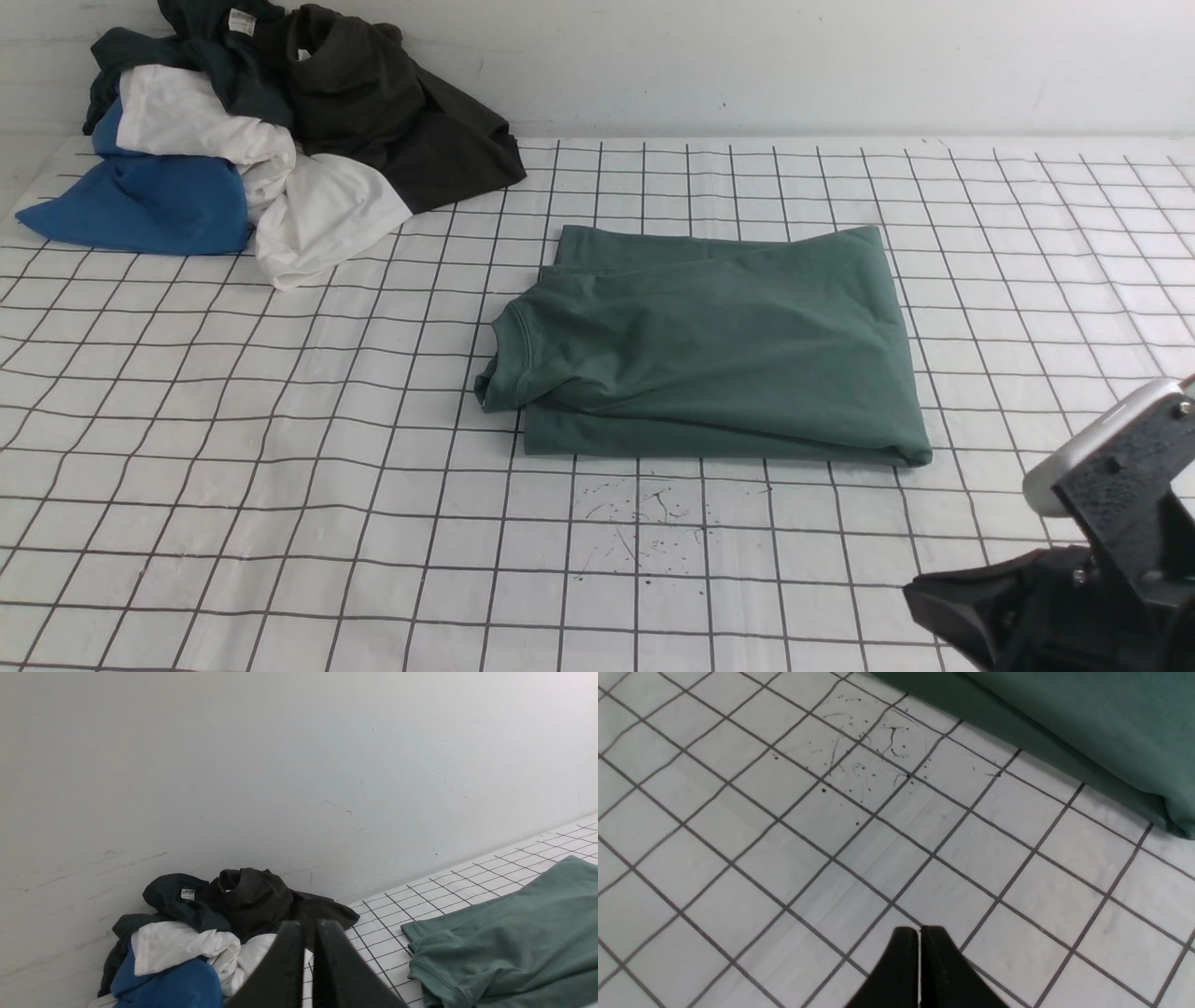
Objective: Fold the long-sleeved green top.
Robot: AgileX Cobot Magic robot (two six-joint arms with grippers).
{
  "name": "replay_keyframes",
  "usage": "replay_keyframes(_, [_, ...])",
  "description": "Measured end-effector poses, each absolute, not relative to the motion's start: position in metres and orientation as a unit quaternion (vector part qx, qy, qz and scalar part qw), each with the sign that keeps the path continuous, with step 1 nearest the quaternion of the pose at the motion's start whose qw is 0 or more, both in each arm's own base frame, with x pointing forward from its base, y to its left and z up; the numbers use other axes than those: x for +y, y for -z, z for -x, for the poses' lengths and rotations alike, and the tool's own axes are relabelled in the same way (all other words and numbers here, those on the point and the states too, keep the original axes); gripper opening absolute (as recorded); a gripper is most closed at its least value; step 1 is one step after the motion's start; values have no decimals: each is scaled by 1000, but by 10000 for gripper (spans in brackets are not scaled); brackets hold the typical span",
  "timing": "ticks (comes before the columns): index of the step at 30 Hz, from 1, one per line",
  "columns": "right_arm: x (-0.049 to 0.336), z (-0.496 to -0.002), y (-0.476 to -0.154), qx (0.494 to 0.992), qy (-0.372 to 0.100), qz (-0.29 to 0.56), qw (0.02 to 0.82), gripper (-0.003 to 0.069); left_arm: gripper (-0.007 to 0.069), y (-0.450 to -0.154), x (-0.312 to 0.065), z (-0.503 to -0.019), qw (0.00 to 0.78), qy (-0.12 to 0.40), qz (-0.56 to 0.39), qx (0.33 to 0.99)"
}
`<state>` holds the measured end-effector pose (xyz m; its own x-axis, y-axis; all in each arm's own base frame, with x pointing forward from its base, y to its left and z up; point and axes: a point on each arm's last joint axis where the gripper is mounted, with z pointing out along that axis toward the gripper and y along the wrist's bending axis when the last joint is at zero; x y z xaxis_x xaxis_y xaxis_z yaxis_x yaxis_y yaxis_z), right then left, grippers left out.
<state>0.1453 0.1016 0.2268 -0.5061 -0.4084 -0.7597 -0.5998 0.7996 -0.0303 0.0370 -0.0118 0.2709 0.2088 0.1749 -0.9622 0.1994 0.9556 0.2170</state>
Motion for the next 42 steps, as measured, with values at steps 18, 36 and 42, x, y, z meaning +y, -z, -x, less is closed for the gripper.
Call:
replay_keyframes(18, [13, -54, -244, 681, 5, 197, 706, 3, 15, -271, -12, -37, 763, 8, -149, 629])
replay_keyframes(36, [6, -56, -203, 687, -27, 46, 725, 3, 15, -270, -12, -37, 762, 9, -150, 630])
replay_keyframes(42, [1, -57, -202, 691, -8, 2, 723, 3, 15, -270, -12, -37, 762, 9, -150, 630])
